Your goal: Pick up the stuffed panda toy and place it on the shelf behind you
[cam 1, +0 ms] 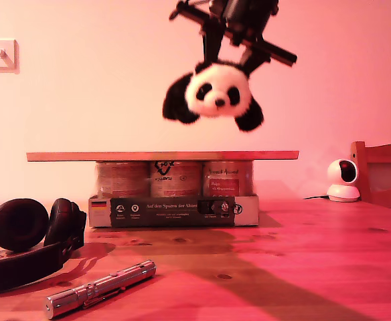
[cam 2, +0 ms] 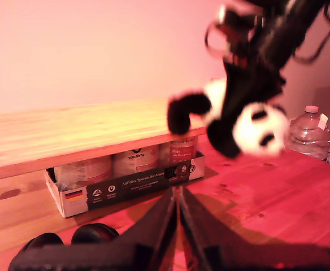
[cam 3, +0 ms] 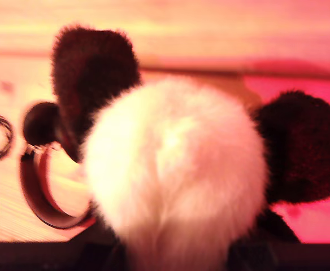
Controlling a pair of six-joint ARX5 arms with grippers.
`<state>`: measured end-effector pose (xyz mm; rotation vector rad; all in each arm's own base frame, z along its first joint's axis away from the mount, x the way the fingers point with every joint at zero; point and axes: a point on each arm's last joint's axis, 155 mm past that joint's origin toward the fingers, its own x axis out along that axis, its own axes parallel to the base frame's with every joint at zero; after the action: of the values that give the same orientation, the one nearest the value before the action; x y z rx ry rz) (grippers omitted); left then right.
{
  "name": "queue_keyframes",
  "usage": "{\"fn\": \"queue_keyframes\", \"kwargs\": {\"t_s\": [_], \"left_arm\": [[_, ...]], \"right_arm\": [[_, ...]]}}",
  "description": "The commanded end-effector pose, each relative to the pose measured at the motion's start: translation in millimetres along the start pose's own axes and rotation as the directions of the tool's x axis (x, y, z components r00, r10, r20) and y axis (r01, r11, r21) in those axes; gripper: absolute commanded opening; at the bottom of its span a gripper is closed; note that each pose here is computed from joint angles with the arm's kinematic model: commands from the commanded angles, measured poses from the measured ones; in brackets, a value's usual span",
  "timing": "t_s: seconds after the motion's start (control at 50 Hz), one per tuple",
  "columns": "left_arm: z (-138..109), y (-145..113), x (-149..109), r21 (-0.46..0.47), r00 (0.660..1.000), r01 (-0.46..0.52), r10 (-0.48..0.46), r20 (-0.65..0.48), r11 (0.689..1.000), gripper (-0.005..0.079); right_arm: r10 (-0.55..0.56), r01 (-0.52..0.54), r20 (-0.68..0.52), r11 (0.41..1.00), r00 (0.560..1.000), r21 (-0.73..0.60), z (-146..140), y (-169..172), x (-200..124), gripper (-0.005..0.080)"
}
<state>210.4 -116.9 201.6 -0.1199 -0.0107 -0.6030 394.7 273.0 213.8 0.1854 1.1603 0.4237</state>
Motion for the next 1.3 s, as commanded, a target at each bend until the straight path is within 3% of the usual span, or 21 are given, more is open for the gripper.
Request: {"fn": "queue_keyframes", "kwargs": {"t_s": [0.0,0.4,0.64,0.86,1.1,1.28], "left_arm": [[16.2,-2.3,-2.0,0.018,0.999,0.002,-0.003,0.052,1.0,-0.0021],[16.7,-3.8,-2.1,0.019,0.999,0.01,-0.011,0.054,1.0,-0.0021],[15.2,-8.4,-2.1,0.018,0.998,0.035,-0.036,0.047,0.999,-0.0021],[13.8,-10.5,-2.1,0.015,0.998,0.047,-0.048,0.041,0.999,-0.0021],[13.6,-10.9,-2.1,0.015,0.998,0.049,-0.05,0.04,0.999,-0.0021],[13.6,-10.9,-2.1,0.015,0.998,0.049,-0.05,0.04,0.999,-0.0021]], "right_arm": [[0.012,-0.012,0.026,1.0,1.0,-0.017,8.1,5.1,-1.9,0.023],[0.062,-0.055,0.147,0.997,0.987,-0.049,44.1,11.0,-20.6,0.0247],[0.156,-0.128,0.309,0.986,0.938,-0.111,88.3,31.6,-54.3,0.0247],[0.176,-0.134,0.403,0.983,0.898,-0.129,116.3,25.6,-71.3,0.0247],[0.189,-0.131,0.467,0.979,0.864,-0.154,141.0,19.2,-67.9,0.0247],[0.184,-0.11,0.463,0.977,0.867,-0.181,148.4,14.6,-44.4,0.0247]]}}
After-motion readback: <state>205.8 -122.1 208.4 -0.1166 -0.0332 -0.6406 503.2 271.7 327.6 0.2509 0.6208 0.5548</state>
